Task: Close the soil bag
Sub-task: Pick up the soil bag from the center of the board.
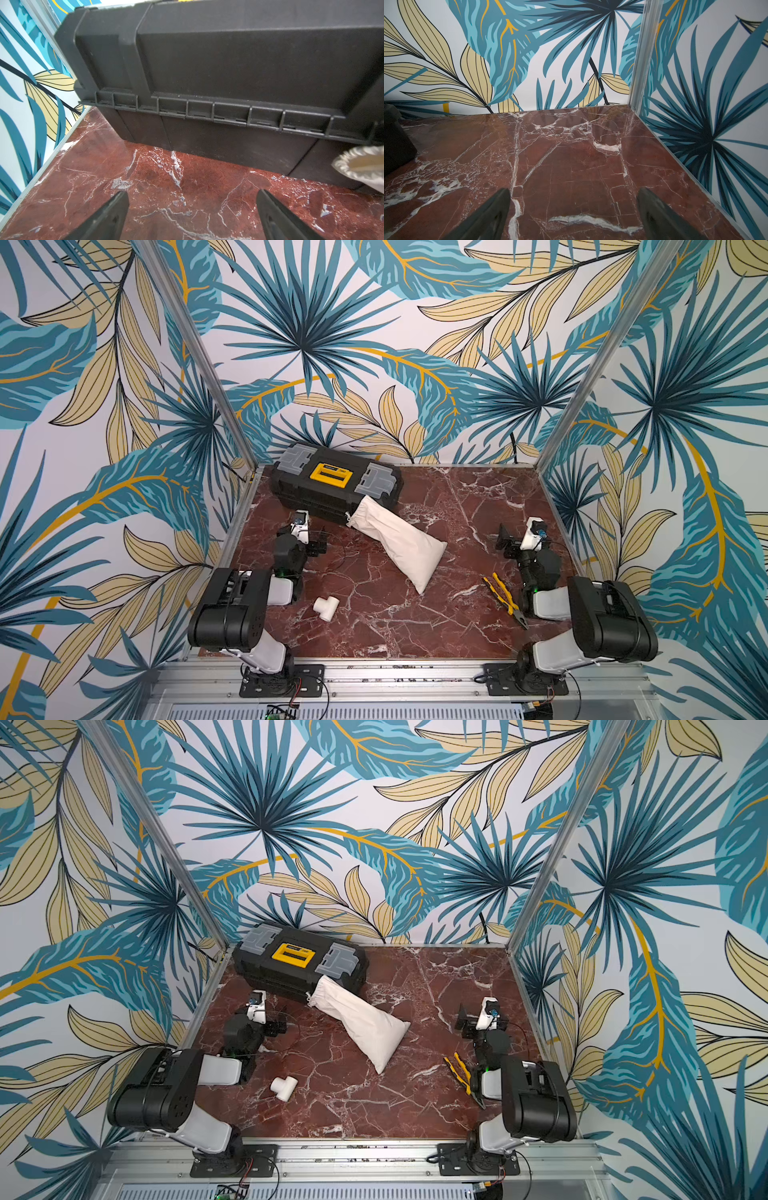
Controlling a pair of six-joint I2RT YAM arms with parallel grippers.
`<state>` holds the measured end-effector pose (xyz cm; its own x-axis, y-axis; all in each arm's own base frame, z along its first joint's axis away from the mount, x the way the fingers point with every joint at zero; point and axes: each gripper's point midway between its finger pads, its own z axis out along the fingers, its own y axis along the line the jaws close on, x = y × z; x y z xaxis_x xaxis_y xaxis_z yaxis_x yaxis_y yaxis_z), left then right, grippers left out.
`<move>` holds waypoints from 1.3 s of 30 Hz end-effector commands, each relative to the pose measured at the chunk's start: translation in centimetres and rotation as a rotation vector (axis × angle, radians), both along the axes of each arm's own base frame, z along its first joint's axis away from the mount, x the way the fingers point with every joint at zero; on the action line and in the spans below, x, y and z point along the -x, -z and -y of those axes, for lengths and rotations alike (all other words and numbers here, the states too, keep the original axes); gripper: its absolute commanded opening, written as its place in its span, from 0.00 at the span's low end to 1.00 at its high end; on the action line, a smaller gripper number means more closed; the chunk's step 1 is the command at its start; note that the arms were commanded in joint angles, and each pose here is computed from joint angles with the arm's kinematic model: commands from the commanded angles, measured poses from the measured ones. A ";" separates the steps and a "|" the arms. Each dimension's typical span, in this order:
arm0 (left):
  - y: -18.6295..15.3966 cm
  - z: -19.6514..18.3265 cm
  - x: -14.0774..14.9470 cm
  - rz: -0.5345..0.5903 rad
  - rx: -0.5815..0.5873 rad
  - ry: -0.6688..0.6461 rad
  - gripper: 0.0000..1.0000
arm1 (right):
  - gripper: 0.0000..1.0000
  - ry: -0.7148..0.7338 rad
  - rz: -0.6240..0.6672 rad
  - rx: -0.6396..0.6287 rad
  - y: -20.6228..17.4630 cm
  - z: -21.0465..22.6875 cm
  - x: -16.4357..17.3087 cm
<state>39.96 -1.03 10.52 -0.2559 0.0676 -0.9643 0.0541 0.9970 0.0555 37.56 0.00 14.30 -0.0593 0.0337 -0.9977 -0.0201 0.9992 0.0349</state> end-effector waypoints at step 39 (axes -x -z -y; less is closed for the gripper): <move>-8.0 -2.8 1.5 -0.255 0.261 -0.314 1.00 | 0.99 0.133 -0.459 -0.322 -4.2 1.0 -6.4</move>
